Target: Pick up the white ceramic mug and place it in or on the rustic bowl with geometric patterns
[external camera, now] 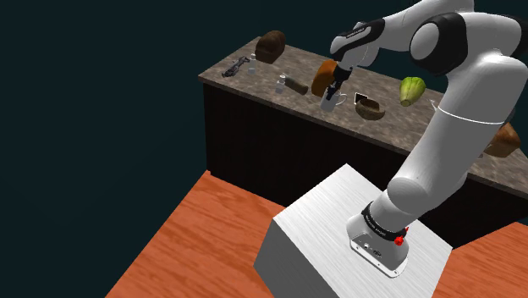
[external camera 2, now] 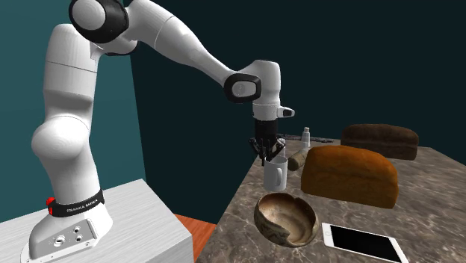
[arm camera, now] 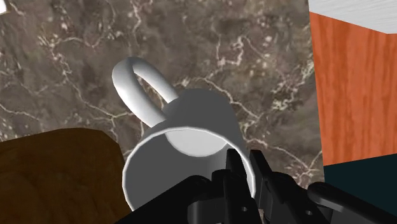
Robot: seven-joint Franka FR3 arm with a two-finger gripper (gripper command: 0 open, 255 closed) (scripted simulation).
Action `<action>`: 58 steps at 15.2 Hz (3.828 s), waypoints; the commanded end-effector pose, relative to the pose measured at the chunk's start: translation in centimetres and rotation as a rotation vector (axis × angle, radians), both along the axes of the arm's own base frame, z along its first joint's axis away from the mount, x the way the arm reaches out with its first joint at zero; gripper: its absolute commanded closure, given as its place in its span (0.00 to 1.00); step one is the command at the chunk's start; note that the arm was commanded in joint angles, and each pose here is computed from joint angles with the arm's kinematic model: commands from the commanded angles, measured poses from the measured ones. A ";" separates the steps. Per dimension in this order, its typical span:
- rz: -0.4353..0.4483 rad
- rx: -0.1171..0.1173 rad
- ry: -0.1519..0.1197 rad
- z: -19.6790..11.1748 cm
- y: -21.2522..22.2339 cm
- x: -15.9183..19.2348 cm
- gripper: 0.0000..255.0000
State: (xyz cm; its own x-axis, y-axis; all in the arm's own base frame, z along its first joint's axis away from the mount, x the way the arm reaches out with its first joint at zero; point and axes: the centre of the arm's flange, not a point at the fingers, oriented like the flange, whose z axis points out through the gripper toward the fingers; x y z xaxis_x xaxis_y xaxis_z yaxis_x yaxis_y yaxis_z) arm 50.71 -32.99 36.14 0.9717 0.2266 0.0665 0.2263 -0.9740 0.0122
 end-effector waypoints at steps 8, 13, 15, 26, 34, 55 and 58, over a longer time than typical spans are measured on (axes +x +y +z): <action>0.000 0.000 0.000 3.7 0.0 0.0 1.00; 0.000 0.000 0.000 6.3 0.0 0.0 1.00; 0.000 0.000 0.000 7.4 0.0 0.0 1.00; 0.000 0.000 0.000 13.2 0.0 0.0 1.00; 0.000 0.000 0.000 17.1 0.0 0.0 1.00; 0.000 0.000 0.000 19.8 -15.0 -19.5 1.00; 0.000 0.000 0.000 18.2 -15.0 -19.5 1.00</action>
